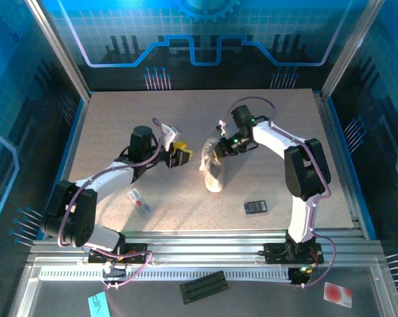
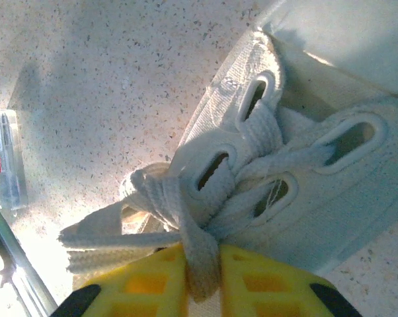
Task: Tie the shoes
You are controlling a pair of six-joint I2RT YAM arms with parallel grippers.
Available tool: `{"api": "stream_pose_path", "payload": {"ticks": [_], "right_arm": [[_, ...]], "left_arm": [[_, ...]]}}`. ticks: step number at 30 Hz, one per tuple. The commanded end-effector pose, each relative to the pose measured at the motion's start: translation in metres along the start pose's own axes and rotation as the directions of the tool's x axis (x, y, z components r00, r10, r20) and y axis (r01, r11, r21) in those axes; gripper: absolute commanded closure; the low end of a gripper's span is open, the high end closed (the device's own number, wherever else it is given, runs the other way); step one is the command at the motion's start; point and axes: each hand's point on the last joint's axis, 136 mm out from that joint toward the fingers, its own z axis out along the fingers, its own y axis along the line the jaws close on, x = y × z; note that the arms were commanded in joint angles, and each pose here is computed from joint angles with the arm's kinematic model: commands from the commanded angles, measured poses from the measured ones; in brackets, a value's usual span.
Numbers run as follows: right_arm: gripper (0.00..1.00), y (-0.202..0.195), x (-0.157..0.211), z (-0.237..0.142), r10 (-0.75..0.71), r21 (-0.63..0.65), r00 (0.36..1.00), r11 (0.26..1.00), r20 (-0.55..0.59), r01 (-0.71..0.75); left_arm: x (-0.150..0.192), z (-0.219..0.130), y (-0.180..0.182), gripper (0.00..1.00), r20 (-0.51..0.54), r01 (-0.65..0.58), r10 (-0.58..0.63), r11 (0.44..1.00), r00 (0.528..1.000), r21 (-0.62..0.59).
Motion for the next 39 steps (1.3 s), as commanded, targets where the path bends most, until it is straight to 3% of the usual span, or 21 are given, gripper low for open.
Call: {"api": "stream_pose_path", "payload": {"ticks": [1,12,21,26,39], "right_arm": [[0.87,0.010,-0.001,-0.003,-0.025,-0.054,1.000,0.998,0.005,0.025],[0.93,0.018,-0.011,-0.026,-0.292,0.085,0.948,0.955,0.124,0.283],[0.93,0.022,-0.010,-0.022,-0.372,0.095,0.918,0.928,0.140,0.361],[0.92,0.024,-0.008,-0.020,-0.402,0.088,0.905,0.915,0.136,0.393],[0.92,0.029,-0.010,-0.021,-0.482,0.102,0.858,0.876,0.180,0.471]], "left_arm": [[-0.017,0.000,0.004,0.47,-0.002,-0.022,0.022,0.999,1.000,0.036],[-0.039,0.031,0.011,0.47,0.028,0.013,-0.020,0.974,0.999,0.228],[-0.025,0.056,0.017,0.43,0.070,-0.145,0.130,0.945,0.989,0.295],[-0.012,0.070,0.011,0.41,0.077,-0.278,0.268,0.900,0.960,0.337],[0.011,0.102,0.005,0.45,-0.034,-0.297,0.350,0.839,0.936,0.456]]}}
